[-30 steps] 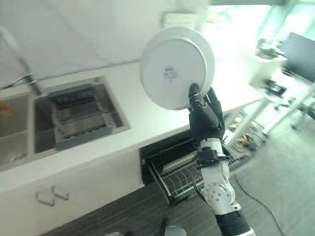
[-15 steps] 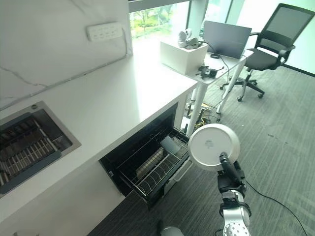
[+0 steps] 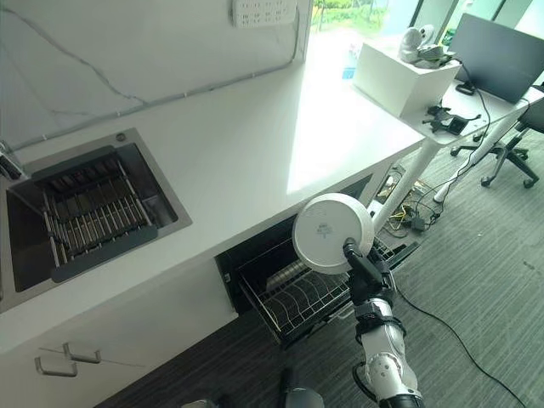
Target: Place the dishes in the dishwasher.
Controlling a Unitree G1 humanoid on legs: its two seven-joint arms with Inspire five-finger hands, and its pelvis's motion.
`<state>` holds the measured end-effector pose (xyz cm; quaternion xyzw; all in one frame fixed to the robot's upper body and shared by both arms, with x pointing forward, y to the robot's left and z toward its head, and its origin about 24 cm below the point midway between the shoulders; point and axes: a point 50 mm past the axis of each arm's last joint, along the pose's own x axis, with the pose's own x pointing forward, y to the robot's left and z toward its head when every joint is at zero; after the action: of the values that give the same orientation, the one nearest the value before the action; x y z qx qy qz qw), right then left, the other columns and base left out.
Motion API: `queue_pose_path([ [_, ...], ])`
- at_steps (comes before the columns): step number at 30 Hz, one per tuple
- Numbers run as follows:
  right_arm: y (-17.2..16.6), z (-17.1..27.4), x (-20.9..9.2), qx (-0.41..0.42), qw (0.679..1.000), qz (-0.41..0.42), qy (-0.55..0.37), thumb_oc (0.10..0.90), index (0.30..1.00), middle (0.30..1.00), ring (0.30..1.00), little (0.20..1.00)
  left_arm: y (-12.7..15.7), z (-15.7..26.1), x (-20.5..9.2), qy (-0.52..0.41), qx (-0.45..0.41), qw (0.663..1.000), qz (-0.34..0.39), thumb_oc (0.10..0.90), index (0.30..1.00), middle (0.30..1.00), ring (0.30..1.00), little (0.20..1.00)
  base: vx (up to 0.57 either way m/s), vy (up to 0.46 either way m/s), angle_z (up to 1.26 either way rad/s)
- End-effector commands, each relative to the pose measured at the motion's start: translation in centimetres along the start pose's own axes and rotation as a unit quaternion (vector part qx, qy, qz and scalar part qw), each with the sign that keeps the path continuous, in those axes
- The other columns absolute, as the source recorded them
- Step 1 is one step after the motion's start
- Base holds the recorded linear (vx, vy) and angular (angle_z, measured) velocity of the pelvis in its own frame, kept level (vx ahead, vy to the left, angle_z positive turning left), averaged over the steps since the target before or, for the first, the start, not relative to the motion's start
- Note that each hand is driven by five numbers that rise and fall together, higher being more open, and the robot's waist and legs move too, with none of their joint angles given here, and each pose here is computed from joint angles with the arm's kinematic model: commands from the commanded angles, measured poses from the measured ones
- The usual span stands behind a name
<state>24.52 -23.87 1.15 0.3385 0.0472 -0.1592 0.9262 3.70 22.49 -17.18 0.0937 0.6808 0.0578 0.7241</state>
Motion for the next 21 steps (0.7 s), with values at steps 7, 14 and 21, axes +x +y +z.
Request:
queue_pose_path([
  [7,2.2,3.5,1.9,-0.119,0.988,0.022,-0.098,0.4,0.3,0.3,0.3,0.3,1.3,-0.6,0.0,0.014,0.003,1.0,0.01,0.8,0.9,0.9,0.9,0.9,0.01,0.033,0.1],
  [14,-0.1,3.9,3.2,-0.281,0.956,-0.033,-0.073,0.4,0.3,0.3,0.3,0.3,1.9,0.2,-0.1,0.004,0.006,1.0,0.013,0.8,0.9,0.9,0.9,0.9,-0.03,0.024,0.08],
  [21,-0.7,6.2,4.9,-0.423,0.894,-0.12,-0.09,0.4,0.3,0.3,0.3,0.3,2.7,0.3,-0.2,0.007,0.022,1.0,0.02,0.8,0.9,0.9,0.9,0.9,0.01,0.008,0.14],
])
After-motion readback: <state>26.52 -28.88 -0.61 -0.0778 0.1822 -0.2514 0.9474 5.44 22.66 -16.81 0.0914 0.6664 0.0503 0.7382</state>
